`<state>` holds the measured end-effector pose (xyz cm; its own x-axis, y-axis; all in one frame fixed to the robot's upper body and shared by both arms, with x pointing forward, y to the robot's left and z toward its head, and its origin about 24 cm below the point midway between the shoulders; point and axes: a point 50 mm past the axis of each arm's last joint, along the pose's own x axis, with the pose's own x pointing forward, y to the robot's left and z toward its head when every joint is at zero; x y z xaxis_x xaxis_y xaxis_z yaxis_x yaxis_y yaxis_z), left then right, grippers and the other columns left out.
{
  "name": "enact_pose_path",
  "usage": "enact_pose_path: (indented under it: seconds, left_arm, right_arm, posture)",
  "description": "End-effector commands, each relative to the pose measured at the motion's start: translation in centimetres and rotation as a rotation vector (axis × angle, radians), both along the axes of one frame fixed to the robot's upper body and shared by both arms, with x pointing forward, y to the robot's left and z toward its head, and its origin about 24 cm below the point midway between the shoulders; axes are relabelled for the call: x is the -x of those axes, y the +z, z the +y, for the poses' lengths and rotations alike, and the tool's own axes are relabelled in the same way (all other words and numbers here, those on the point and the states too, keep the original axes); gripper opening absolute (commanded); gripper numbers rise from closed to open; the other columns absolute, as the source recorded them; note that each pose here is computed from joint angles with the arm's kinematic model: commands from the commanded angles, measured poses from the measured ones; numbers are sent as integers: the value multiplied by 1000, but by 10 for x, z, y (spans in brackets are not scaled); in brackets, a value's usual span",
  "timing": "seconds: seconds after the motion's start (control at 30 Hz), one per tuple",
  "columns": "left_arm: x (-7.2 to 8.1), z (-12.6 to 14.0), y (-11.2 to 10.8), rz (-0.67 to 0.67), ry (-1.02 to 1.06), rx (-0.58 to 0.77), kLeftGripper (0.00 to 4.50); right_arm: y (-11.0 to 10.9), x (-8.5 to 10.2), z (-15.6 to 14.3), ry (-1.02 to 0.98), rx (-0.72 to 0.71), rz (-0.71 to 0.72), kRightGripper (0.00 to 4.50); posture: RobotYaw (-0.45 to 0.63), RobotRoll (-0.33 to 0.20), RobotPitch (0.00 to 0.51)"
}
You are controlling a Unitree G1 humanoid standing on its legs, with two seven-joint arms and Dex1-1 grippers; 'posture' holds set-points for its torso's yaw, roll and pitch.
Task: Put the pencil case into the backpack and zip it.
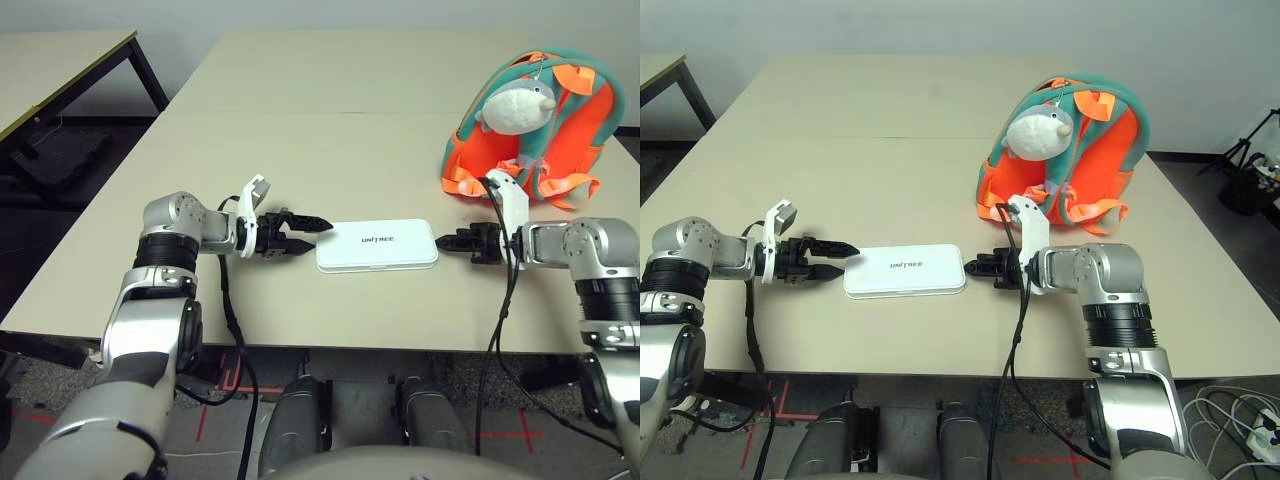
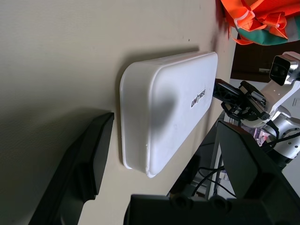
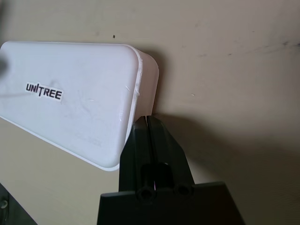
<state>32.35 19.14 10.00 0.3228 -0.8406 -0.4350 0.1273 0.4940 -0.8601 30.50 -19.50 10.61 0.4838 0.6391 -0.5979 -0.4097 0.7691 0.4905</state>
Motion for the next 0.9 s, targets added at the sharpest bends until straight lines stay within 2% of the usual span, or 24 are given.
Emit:
enact_pose_path:
  seconds: [0.03,0.6,0.63,0.7,0.8,0.9]
  left_arm:
    - [2,-1,-6,33,-7,-15,4500]
    - [8,0,-7,52,-21,1,4500]
    - [9,0,-6,55,-28,6,4072]
    - [12,-1,-5,62,-49,21,3604]
    - [17,-2,-2,60,-90,41,2591]
    - [18,-2,1,21,-114,59,1792]
  right_arm:
    - [-5,2,14,48,1,14,11]
    - [-4,-4,40,97,-30,-6,11]
    - [-4,-5,40,96,-30,-9,0]
    - [-3,-7,39,92,-30,-15,0]
    - [-1,-9,39,88,-32,-21,0]
    - [0,-10,39,86,-34,-27,0]
  posture:
    - [-53,0,61]
    - [-42,0,69]
    - [-41,0,69]
    - [-41,0,69]
    - [-42,0,68]
    - [-41,0,68]
